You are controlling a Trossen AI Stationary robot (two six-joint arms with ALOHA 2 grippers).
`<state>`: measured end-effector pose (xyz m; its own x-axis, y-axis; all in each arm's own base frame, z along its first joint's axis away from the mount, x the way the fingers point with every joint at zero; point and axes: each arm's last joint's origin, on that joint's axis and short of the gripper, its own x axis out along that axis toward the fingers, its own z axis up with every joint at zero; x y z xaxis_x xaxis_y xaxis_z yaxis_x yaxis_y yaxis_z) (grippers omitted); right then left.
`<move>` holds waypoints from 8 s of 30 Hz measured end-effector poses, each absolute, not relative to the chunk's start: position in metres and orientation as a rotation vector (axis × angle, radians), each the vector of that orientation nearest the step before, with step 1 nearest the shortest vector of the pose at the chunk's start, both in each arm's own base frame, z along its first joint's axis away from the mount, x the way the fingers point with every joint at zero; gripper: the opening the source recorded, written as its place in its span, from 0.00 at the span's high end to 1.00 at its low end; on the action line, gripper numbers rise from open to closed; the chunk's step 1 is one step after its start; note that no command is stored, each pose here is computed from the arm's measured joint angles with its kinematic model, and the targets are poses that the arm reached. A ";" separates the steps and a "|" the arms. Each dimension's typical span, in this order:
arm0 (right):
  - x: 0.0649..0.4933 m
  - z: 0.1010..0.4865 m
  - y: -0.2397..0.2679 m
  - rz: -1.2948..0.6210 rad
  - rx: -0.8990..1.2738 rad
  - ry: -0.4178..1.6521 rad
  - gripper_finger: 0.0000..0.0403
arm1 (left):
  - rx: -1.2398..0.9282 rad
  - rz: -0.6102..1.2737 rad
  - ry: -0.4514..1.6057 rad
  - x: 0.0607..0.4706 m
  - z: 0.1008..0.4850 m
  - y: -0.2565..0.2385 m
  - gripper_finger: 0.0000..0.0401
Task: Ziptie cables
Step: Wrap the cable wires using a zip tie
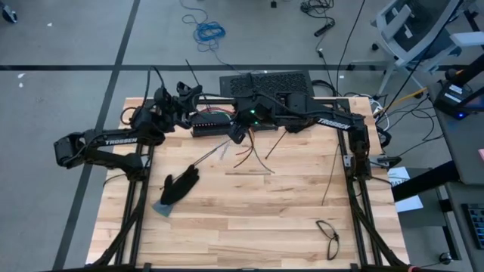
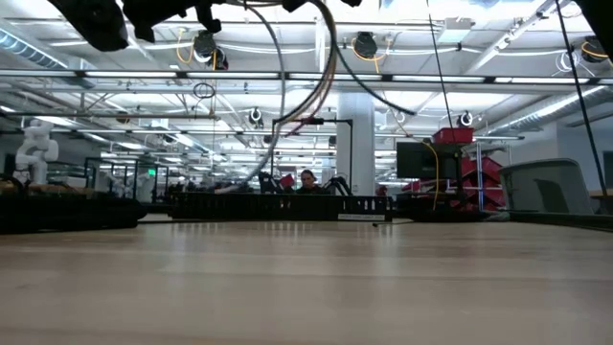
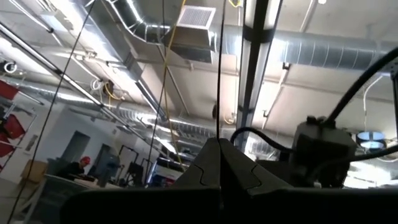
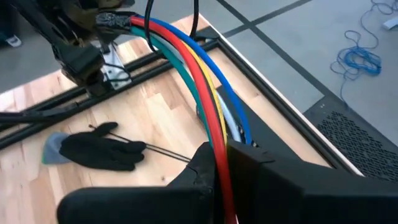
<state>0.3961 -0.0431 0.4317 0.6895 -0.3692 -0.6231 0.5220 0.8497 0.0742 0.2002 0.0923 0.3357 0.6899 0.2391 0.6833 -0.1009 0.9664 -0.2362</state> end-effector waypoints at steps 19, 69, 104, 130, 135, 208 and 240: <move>0.392 0.436 -0.050 -0.464 0.241 0.640 0.97 | -0.159 0.052 -0.710 0.239 0.345 0.104 1.00; 0.405 0.439 -0.044 -0.343 0.326 0.551 0.69 | -0.171 0.095 -0.751 0.244 0.356 0.096 1.00; 0.374 0.265 0.008 -0.513 0.474 1.147 0.69 | -0.563 0.236 -0.229 0.113 0.187 0.029 1.00; 0.433 0.155 0.083 -0.549 1.252 0.776 0.72 | -0.329 0.052 0.358 0.091 0.173 -0.001 1.00; 0.429 0.156 0.089 -0.589 1.113 0.818 0.63 | -0.324 0.083 0.311 0.088 0.188 0.001 1.00; 0.475 0.157 0.148 -1.066 1.296 0.778 0.44 | -0.511 0.079 -0.010 0.106 0.179 0.004 1.00; 0.481 0.112 0.109 -1.181 1.391 0.899 0.52 | -0.509 0.050 0.028 0.106 0.176 0.003 1.00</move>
